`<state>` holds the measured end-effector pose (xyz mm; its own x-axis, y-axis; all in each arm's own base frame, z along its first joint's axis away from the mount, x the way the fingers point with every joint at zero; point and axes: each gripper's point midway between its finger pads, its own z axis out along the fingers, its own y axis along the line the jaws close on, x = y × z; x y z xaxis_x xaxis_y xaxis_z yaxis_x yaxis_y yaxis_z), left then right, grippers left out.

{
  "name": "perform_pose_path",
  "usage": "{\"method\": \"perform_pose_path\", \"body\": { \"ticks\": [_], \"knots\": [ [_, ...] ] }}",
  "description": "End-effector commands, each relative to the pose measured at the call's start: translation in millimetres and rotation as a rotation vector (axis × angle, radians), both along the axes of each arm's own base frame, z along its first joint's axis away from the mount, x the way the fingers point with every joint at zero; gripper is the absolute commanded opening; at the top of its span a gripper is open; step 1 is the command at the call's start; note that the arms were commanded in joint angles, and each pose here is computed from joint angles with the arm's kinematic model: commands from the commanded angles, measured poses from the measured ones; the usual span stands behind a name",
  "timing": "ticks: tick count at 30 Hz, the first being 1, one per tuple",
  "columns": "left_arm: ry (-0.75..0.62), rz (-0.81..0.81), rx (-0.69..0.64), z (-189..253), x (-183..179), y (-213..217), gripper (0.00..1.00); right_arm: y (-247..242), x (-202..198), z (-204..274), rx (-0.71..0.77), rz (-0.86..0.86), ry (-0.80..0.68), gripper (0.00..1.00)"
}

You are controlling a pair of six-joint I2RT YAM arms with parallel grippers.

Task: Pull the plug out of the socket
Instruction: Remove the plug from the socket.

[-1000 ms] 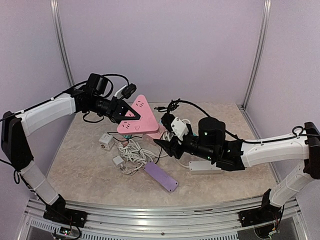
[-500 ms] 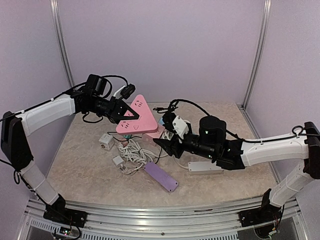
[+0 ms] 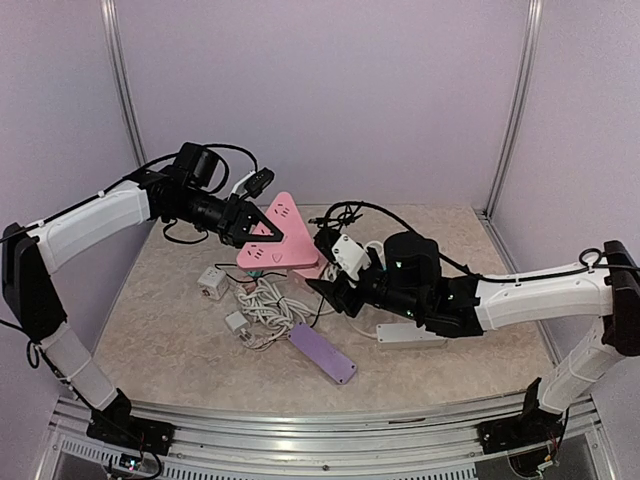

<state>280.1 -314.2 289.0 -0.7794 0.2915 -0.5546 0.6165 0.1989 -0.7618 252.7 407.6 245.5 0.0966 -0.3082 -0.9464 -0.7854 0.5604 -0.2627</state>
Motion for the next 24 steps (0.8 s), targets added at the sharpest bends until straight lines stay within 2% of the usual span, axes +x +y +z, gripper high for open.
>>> {"method": "perform_pose_path", "body": {
  "ticks": [1, 6, 11, 20, 24],
  "knots": [
    [-0.092, 0.207, 0.189, -30, 50, 29, 0.0, -5, 10, 36, 0.05, -0.089, -0.076, 0.0],
    [-0.087, 0.157, 0.129, -20, 42, 24, 0.0, -6, 8, 36, 0.066, -0.085, -0.074, 0.0],
    [-0.063, 0.036, -0.023, 4, 22, 16, 0.0, -12, 7, 36, 0.104, -0.079, -0.06, 0.0],
    [-0.056, -0.097, -0.209, 41, -3, 20, 0.0, -23, 9, 39, 0.177, -0.043, -0.016, 0.0],
    [-0.065, -0.097, -0.226, 46, -4, 25, 0.0, -23, 14, 35, 0.154, -0.061, -0.019, 0.0]
  ]
}}
